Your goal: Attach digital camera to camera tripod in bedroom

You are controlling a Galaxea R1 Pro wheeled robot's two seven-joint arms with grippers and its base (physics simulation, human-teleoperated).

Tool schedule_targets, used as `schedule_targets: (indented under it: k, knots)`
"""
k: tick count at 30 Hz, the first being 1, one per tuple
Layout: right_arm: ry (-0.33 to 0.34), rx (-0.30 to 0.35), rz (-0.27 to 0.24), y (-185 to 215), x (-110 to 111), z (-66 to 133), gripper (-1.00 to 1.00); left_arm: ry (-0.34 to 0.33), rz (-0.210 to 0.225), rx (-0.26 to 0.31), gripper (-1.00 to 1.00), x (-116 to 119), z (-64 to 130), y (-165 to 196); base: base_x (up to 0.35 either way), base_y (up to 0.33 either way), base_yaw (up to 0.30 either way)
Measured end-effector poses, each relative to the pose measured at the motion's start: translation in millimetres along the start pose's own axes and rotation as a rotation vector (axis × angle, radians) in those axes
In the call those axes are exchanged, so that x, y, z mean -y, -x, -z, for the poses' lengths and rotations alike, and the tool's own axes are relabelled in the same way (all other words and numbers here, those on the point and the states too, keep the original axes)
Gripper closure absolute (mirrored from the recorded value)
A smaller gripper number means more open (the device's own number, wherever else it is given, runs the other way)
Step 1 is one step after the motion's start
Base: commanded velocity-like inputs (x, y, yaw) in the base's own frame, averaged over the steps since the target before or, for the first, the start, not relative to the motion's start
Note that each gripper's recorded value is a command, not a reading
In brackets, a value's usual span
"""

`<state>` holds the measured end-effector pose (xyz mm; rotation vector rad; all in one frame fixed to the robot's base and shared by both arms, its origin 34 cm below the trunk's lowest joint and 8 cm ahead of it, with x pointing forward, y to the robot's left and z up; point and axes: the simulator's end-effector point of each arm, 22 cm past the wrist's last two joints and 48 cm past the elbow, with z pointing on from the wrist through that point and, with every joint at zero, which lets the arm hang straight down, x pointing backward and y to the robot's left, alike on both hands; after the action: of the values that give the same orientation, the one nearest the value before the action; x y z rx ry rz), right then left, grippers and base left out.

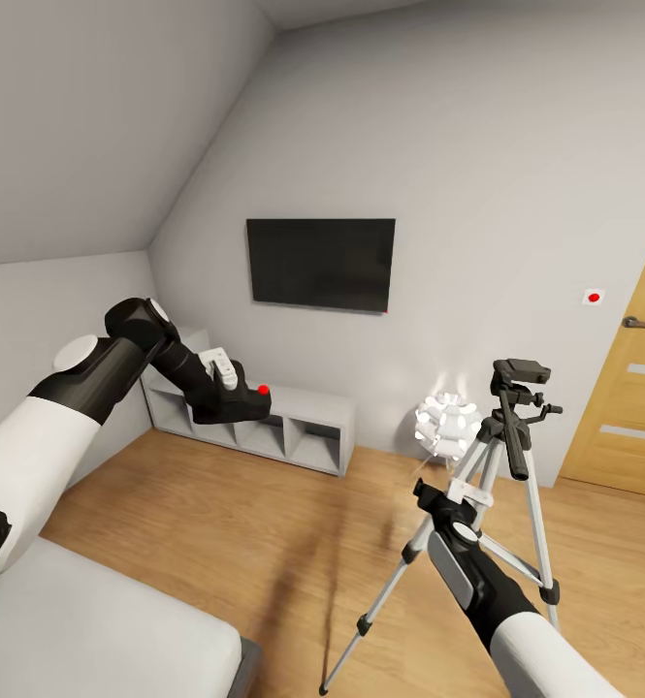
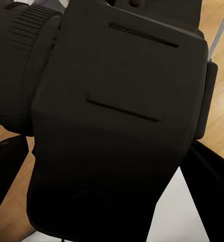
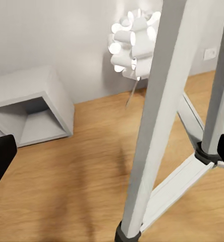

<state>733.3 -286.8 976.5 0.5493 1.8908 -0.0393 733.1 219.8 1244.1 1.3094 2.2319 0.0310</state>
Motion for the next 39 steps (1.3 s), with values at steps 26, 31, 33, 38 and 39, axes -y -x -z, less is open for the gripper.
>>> schedule_targets:
  k: [26, 31, 33, 38, 39]
  knots:
    - [0.025, 0.112, -0.008, 31.5, 15.2, -5.7, -1.00, -0.014, 0.052, -0.003, 1.00, 3.1, -2.0, 0.1, 0.000, 0.000, 0.000]
    - [0.018, 0.112, -0.009, 29.8, 17.6, -5.9, -1.00, -0.017, 0.048, 0.001, 1.00, 5.5, -2.8, 3.8, 0.000, 0.000, 0.000]
    - [0.013, 0.108, -0.008, 27.2, 19.3, -6.2, -1.00, -0.017, 0.047, 0.002, 1.00, 5.9, -2.9, 4.4, 0.000, 0.000, 0.000]
    - [-0.013, 0.087, -0.005, 16.7, 24.1, -6.3, -1.00, -0.018, 0.047, 0.002, 1.00, 6.2, -3.2, 4.8, 0.000, 0.000, 0.000]
    - [-0.022, 0.084, -0.006, 15.4, 25.2, -6.0, -1.00, -0.018, 0.047, 0.002, 1.00, 6.2, -3.2, 4.9, 0.000, 0.000, 0.000]
